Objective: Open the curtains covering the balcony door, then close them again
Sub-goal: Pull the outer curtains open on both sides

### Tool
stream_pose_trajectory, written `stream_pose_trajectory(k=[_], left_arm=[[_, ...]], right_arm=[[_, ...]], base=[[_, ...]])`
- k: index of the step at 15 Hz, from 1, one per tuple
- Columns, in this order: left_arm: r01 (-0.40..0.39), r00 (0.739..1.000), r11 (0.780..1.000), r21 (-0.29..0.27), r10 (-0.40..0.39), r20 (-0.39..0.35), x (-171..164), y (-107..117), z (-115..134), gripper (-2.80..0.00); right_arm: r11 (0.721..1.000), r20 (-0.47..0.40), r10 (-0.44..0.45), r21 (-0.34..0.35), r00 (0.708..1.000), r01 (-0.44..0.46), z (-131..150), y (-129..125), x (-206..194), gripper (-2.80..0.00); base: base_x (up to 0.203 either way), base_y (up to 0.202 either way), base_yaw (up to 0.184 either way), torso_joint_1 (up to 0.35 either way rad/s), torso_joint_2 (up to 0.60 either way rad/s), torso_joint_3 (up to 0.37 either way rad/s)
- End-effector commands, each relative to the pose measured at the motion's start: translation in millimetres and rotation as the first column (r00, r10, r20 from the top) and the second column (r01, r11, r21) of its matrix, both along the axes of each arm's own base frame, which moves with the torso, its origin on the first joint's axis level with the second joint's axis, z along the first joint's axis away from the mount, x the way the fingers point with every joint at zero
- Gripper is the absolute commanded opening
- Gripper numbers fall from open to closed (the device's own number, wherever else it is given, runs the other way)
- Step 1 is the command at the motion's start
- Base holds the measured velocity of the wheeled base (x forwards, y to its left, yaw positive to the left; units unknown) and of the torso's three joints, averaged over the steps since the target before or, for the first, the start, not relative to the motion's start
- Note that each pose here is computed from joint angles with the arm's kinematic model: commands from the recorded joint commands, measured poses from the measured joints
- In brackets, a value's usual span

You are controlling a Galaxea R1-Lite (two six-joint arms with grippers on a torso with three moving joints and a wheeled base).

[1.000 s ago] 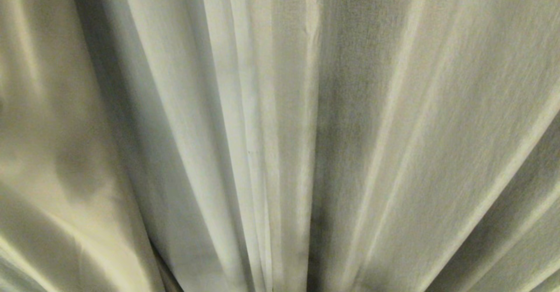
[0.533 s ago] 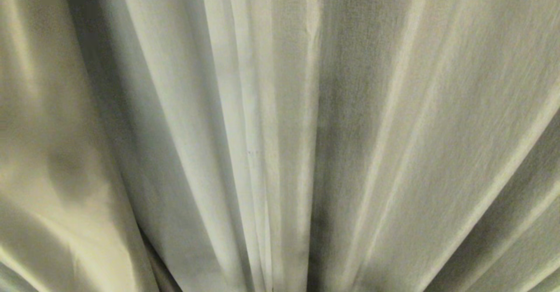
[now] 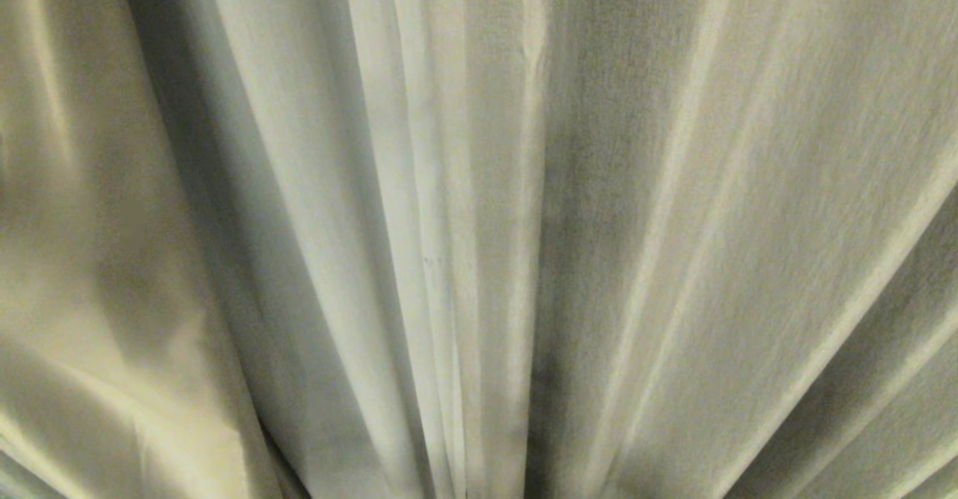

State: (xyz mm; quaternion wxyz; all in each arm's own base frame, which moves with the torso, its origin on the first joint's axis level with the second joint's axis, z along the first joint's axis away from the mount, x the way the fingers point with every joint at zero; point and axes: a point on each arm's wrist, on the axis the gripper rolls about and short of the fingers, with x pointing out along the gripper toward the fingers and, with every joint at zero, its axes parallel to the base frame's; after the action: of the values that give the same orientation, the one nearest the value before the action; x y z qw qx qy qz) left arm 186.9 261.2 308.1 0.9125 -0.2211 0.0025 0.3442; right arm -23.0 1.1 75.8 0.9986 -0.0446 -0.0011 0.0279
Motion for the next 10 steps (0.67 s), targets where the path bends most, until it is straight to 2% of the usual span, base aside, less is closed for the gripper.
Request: stream_pose_trajectory(k=[1, 3, 8, 10], left_arm=[[0.054, 0.998, 0.999, 0.005, -0.054, 0.025, -2, 14, 3, -2.8], [0.088, 0.995, 0.995, 0.049, -0.091, 0.051, -4, 37, 7, -2.8], [0.017, 0.997, 0.981, 0.195, -0.03, 0.064, -17, 87, 2, -2.8], [-0.004, 0.997, 0.973, 0.229, -0.014, 0.074, -21, 99, -1, -2.8]], right_arm=[[1.0, -0.002, 0.001, -0.001, 1.0, -0.001, 0, 0, 0, -2.8], [1.0, -0.001, 0.001, -0.001, 1.0, -0.001, 0, 0, 0, -2.8], [1.0, -0.001, 0.001, -0.001, 1.0, -0.001, 0, 0, 0, -2.8], [1.0, 0.0, 0.001, -0.001, 1.0, -0.001, 0, 0, 0, -2.8]], base=[[0.0, 0.0, 0.0, 0.0, 0.0, 0.0], [0.0, 0.0, 0.0, 0.0, 0.0, 0.0], [0.0, 0.0, 0.0, 0.0, 0.0, 0.0], [0.0, 0.0, 0.0, 0.0, 0.0, 0.0]])
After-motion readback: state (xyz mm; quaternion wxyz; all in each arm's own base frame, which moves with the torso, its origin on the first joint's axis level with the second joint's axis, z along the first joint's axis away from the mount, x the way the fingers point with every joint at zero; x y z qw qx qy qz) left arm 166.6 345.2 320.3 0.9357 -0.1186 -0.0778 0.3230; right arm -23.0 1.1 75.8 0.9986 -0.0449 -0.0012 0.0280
